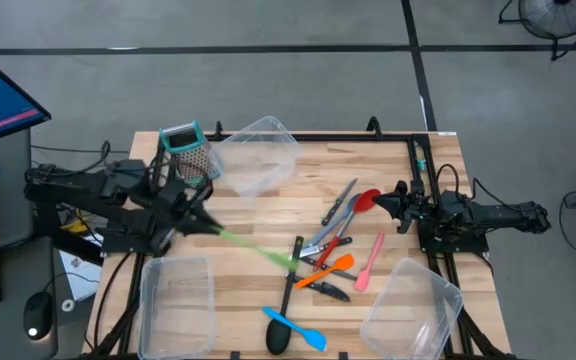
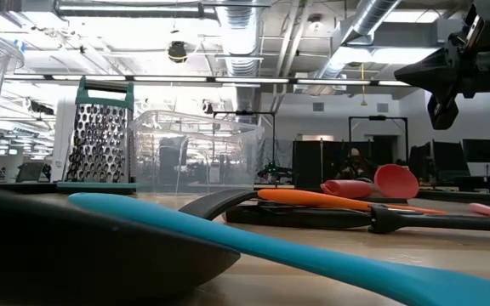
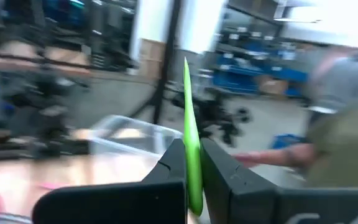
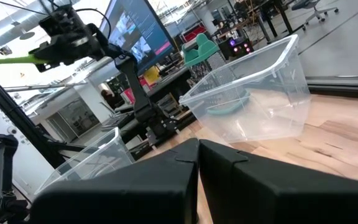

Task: Pick & Place Kitchen Items
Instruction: Put the green spatula into the bottom left transparent bin

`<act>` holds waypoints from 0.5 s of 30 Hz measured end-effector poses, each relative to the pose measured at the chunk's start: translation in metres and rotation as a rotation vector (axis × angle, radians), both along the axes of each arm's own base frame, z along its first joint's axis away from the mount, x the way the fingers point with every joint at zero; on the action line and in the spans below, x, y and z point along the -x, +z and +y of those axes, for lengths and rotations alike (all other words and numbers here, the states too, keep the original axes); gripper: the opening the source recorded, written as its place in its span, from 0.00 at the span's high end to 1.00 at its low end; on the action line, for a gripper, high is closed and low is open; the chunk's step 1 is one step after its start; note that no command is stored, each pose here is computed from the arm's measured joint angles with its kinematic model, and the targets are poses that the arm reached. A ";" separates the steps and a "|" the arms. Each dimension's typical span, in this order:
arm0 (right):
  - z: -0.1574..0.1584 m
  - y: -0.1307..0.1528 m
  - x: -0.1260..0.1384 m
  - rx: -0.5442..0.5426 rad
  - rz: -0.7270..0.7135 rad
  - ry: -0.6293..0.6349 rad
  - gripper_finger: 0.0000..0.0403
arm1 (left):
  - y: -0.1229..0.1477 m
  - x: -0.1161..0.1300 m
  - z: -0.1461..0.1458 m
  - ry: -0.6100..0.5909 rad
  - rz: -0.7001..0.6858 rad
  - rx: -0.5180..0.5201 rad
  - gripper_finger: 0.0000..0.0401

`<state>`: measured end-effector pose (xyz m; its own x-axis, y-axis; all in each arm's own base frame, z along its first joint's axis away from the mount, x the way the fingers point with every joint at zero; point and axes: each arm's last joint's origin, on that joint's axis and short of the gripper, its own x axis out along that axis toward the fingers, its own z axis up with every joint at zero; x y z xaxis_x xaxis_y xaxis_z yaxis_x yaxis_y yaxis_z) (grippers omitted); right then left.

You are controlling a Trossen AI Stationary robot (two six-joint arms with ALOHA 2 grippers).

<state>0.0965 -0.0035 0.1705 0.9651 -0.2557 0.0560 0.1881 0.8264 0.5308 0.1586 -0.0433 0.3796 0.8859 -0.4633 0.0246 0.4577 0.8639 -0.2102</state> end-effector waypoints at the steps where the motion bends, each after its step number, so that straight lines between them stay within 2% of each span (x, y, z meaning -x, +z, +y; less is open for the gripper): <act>1: 0.000 0.000 0.000 0.000 0.000 0.000 0.98 | 0.001 0.003 -0.003 -0.039 0.004 0.019 0.99; 6: 0.000 0.000 0.000 0.000 0.000 0.000 0.98 | 0.005 0.016 -0.016 -0.199 0.037 0.112 0.99; 10: 0.000 0.000 0.000 0.000 0.000 0.000 0.98 | 0.005 0.023 -0.025 -0.280 0.072 0.162 0.99; 15: 0.000 0.000 0.000 0.000 0.000 0.000 0.98 | -0.004 0.035 -0.030 -0.333 0.239 0.200 1.00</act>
